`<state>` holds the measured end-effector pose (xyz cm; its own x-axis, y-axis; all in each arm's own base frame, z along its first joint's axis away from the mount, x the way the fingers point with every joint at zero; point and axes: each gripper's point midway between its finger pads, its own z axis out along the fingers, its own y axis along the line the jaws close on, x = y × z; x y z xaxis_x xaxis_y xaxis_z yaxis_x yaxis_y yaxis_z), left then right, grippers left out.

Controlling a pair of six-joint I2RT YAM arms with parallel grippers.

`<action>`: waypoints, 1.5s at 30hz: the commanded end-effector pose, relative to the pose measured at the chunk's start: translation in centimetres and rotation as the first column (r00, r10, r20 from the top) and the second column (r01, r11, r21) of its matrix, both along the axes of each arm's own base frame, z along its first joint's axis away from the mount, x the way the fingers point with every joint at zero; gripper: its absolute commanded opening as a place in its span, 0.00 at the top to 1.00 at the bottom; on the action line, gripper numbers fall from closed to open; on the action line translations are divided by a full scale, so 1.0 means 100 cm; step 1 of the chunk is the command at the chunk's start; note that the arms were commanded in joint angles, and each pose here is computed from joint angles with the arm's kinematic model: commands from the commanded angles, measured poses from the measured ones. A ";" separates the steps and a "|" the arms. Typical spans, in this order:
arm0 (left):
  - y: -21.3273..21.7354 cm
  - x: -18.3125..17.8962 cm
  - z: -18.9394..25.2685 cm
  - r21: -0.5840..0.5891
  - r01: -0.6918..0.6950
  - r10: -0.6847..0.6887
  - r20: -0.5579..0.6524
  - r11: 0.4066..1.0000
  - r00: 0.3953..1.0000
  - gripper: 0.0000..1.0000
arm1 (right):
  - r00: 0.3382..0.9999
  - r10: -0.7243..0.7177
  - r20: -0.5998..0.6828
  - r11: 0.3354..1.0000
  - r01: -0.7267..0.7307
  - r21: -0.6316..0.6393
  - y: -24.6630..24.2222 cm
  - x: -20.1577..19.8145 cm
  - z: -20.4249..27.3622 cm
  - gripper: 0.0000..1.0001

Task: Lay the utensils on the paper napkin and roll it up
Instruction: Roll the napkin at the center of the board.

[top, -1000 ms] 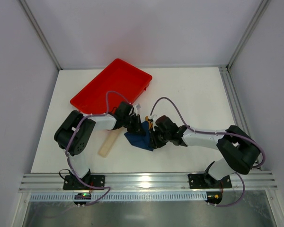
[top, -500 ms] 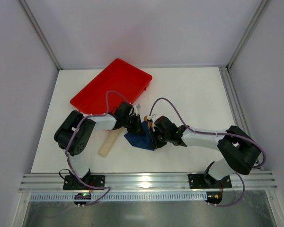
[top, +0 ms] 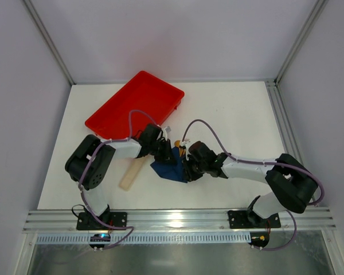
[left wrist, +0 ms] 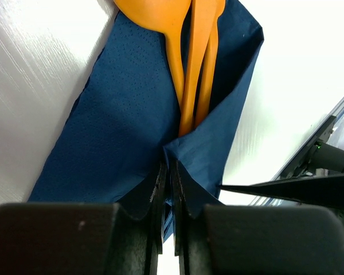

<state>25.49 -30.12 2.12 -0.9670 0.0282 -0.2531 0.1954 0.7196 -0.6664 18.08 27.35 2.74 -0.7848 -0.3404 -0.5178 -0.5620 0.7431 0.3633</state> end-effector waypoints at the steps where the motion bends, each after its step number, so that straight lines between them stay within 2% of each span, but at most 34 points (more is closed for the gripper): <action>1: 0.001 -0.001 0.007 0.004 0.003 -0.003 0.035 1.000 0.999 0.88 | 1.000 0.010 -0.015 1.000 -0.010 0.014 0.005 -0.003 -0.009 0.75; 6: 0.000 0.000 0.010 0.001 0.003 -0.003 0.044 1.000 0.999 0.87 | 1.000 -0.015 -0.022 0.999 0.014 -0.042 -0.004 -0.003 -0.020 0.75; 11: 0.002 -0.002 0.004 0.013 0.002 -0.003 0.038 1.000 0.999 0.87 | 0.999 -0.033 -0.007 0.998 0.033 -0.047 -0.003 0.003 -0.003 0.76; 20: 0.004 -0.004 0.002 0.022 0.002 -0.003 0.040 1.000 0.999 0.87 | 0.972 -0.201 0.119 0.978 0.205 -0.023 -0.005 0.061 0.043 0.75; 26: 0.001 -0.007 0.001 0.021 0.006 -0.007 0.040 1.000 0.999 0.87 | 0.944 -0.288 0.163 0.952 0.300 -0.052 -0.011 0.096 0.036 0.75; 37: -0.001 -0.011 -0.005 0.034 0.014 -0.015 0.030 0.999 0.999 0.87 | 0.930 -0.341 0.136 0.926 0.357 -0.122 -0.022 0.101 0.002 0.76; 45: -0.003 -0.011 -0.004 0.038 0.010 -0.012 0.037 0.999 0.999 0.86 | 0.926 -0.321 0.197 0.939 0.339 -0.063 -0.016 0.111 0.048 0.76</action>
<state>24.37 -30.71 2.07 -0.9603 0.0528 -0.2739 0.2261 0.7225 -0.6533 27.04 24.65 3.14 -0.8214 -0.1647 -0.5461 -0.3085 0.9336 0.1823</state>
